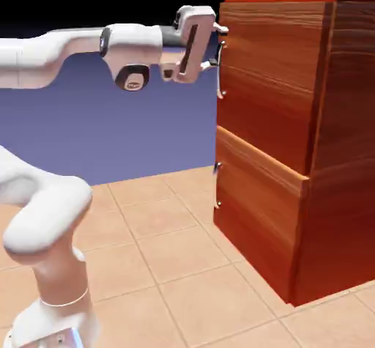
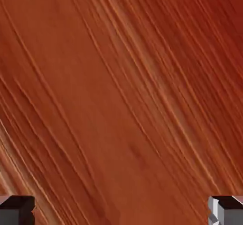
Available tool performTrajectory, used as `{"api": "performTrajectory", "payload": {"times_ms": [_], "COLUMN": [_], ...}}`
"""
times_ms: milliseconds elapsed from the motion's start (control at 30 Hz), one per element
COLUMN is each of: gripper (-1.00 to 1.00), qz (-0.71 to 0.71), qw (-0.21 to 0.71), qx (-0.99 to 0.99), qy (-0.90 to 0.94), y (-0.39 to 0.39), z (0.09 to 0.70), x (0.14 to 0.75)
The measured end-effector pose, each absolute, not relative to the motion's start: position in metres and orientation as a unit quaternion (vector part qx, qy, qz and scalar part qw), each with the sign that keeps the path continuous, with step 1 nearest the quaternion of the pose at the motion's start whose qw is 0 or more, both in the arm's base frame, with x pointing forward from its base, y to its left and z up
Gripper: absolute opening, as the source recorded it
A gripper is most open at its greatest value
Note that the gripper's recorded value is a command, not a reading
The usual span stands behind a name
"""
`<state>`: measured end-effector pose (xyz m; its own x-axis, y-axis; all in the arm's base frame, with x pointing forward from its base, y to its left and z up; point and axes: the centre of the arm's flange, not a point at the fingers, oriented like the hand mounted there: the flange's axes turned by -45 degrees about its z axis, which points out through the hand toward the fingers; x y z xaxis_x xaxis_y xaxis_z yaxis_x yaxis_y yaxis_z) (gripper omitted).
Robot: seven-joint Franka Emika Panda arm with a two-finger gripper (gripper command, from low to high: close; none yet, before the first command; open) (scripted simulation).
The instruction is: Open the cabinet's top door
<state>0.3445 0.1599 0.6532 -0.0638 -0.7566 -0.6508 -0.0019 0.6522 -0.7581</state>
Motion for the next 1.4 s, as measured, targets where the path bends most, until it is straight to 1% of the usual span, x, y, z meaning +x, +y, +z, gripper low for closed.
{"api": "performTrajectory", "payload": {"times_ms": [233,467,500,667,700,767,1067,1400], "gripper": [0.00,0.00,0.00,0.00,-1.00,-1.00,-1.00,-1.00], "qz": [-0.165,-0.016,-0.016,-0.016,-0.016,-0.016,0.052,0.130], "qw": [0.688,0.707,0.707,0.707,0.707,0.707,0.705,0.695], "qx": [-0.135,0.016,0.016,0.015,0.015,0.015,-0.052,-0.131], "qy": [0.694,0.707,0.707,0.707,0.707,0.707,0.705,0.695], "y": [0.211,0.257,0.257,0.255,0.255,0.255,0.223,0.169], "z": [0.625,0.572,0.572,0.572,0.572,0.572,0.572,0.572], "x": [0.349,0.363,0.363,0.412,0.413,0.413,0.342,0.268]}}
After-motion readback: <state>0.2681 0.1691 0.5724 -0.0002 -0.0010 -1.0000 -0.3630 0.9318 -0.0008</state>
